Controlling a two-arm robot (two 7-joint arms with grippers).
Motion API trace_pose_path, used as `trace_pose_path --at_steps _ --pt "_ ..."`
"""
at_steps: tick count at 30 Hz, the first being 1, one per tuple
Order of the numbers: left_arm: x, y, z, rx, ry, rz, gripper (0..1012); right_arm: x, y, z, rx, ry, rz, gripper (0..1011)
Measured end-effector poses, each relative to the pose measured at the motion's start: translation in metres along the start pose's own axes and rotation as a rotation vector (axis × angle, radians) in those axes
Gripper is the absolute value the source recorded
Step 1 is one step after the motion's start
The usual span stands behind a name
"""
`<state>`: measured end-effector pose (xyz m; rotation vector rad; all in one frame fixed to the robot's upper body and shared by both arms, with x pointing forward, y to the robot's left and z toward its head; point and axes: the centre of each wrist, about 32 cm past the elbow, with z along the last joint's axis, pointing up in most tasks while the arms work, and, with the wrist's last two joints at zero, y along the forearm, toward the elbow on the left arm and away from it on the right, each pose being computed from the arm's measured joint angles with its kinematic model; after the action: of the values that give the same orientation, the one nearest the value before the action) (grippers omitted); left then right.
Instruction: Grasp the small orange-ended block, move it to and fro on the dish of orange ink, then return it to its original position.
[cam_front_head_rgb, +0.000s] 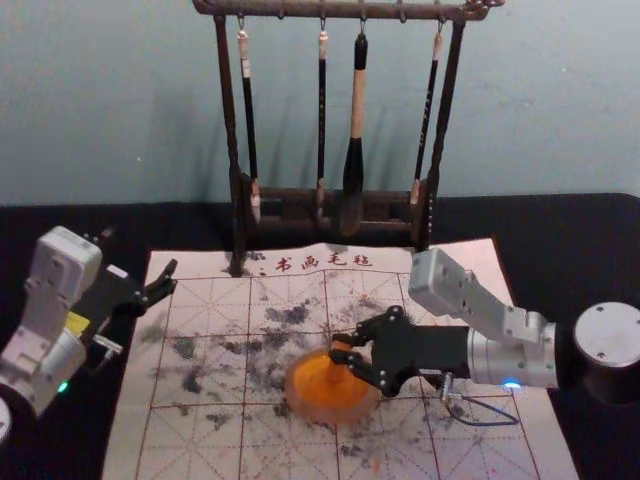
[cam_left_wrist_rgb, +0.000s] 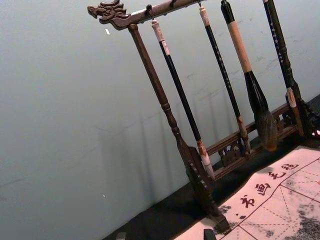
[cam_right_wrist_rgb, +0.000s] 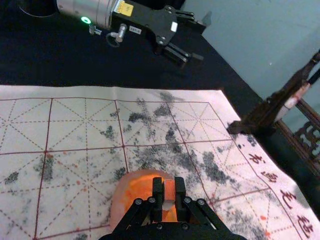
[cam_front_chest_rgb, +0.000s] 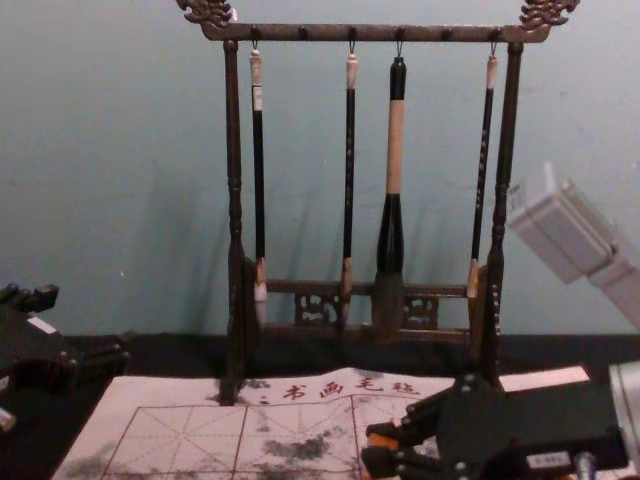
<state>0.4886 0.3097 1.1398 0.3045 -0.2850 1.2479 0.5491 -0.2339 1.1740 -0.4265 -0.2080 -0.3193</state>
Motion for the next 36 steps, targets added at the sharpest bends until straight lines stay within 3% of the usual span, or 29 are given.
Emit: trace_pose_path --at_steps 18,27,36 --pt "0.0000 0.0000 0.0000 0.000 0.000 0.000 1001 -0.014 -0.018 -0.005 0.007 0.020 0.003 119" --pt "0.0000 0.0000 0.0000 0.000 0.000 0.000 1001 -0.020 -0.013 -0.004 0.011 0.019 0.034 118" --pt "0.0000 0.0000 0.0000 0.000 0.000 0.000 1001 -0.019 -0.004 -0.001 0.012 0.003 0.048 119"
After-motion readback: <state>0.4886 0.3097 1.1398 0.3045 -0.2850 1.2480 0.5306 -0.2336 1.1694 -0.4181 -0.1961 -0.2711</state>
